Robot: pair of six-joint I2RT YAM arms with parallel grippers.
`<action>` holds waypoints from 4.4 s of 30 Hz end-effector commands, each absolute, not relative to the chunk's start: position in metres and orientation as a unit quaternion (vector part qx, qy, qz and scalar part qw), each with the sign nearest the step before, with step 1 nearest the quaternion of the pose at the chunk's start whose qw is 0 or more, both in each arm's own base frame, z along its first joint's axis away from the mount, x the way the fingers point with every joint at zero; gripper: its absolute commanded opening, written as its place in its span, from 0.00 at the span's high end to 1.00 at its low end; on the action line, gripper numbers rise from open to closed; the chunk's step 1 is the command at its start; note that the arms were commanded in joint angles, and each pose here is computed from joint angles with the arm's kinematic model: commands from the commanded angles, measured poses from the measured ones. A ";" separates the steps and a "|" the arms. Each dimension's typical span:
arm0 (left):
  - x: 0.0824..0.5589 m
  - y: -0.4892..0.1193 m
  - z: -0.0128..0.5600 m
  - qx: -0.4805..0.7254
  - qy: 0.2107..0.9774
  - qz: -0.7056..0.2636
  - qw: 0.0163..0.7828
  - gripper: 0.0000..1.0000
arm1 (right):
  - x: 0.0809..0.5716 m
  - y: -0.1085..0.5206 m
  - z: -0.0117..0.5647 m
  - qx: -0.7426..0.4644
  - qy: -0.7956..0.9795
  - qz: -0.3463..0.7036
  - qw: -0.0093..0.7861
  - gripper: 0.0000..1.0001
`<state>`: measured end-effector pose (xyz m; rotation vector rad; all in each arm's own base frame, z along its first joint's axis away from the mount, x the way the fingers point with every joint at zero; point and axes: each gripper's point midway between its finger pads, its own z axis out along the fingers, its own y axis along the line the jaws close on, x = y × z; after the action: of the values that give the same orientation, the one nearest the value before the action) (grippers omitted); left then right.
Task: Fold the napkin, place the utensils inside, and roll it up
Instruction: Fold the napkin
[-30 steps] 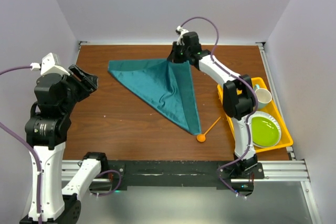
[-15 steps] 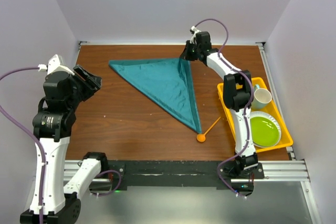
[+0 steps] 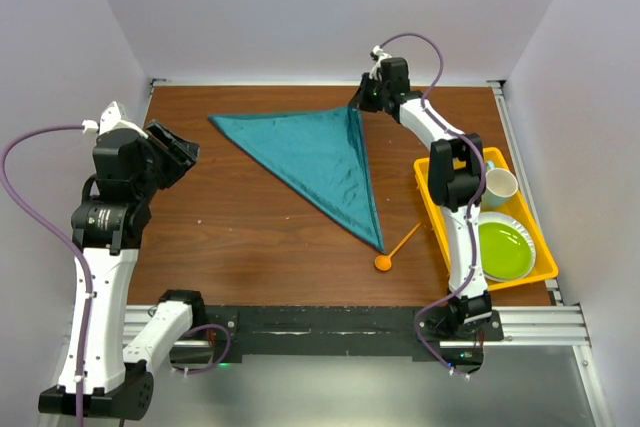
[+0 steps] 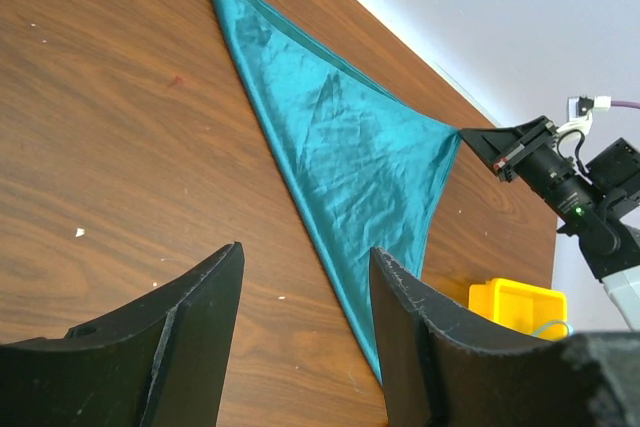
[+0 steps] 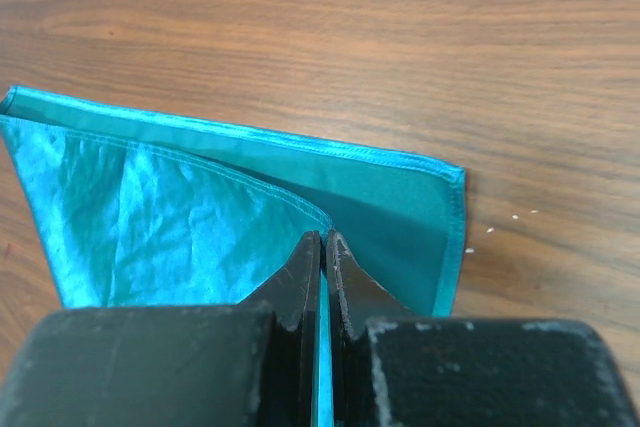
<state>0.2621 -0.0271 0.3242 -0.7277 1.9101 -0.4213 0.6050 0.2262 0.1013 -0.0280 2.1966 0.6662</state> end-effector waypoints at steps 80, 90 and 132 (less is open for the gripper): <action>0.294 -0.052 0.301 -0.296 0.793 -0.235 0.477 0.42 | 0.646 0.197 0.100 0.024 0.873 0.235 0.426 0.60; 0.381 -0.062 0.273 -0.284 0.761 -0.275 0.514 0.62 | 0.513 0.200 0.147 0.036 0.924 0.185 0.333 0.37; 0.611 0.038 0.046 -0.329 0.786 -0.242 0.463 1.00 | 0.304 0.253 0.065 -0.086 0.931 0.347 0.075 0.63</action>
<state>0.5962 0.0234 0.0378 -0.8298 1.9682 -0.6269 0.3122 0.2563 0.0673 -0.2672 2.7884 1.0496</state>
